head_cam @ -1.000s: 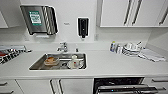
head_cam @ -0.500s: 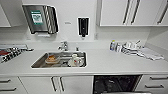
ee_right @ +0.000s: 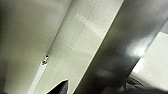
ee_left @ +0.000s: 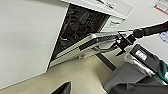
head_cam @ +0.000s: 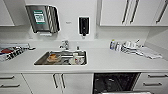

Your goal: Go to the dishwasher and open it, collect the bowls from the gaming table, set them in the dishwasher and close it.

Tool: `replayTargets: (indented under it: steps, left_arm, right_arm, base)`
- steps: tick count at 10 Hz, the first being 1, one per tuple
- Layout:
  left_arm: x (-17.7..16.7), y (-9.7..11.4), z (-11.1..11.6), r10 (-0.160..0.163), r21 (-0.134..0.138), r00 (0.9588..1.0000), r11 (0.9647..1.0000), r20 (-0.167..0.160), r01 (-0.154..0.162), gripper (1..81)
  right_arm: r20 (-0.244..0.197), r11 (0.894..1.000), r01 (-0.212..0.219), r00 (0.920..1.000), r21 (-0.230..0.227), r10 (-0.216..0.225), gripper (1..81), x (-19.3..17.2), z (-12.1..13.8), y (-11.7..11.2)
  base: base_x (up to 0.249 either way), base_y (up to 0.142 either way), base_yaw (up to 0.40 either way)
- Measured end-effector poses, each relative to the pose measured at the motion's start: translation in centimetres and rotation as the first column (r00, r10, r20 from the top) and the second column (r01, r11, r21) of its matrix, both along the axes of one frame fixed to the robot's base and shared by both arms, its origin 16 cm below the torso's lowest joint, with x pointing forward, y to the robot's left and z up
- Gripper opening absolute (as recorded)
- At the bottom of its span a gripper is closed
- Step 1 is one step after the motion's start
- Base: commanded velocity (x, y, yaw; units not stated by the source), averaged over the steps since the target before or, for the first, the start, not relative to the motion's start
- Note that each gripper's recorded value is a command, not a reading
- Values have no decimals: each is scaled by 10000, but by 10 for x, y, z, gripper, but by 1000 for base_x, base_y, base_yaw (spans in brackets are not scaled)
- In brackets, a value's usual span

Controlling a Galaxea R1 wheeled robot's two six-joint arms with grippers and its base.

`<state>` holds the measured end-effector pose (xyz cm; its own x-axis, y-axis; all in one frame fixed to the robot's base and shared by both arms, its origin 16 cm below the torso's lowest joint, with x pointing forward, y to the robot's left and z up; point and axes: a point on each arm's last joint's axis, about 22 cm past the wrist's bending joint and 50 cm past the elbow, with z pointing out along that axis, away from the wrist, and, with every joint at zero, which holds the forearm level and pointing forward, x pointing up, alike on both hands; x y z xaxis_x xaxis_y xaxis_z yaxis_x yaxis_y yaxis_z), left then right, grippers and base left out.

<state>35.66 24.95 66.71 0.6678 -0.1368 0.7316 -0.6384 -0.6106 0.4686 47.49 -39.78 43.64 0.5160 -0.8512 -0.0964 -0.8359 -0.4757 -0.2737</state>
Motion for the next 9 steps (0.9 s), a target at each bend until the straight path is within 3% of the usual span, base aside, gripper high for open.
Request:
replayTargets:
  steps: [4,9]
  left_arm:
    - [0,0,0,7,-3,10000,10000,-11,-7,811]
    - [-4,-1,-6,-74,51,9998,10000,-165,75,811]
  right_arm:
    - [468,9994,203,9987,286,-217,811,5,-4,7]
    - [982,9972,631,9929,395,-667,811,-1,-35,13]
  base:
    - [-78,0,0]
    - [-80,0,0]
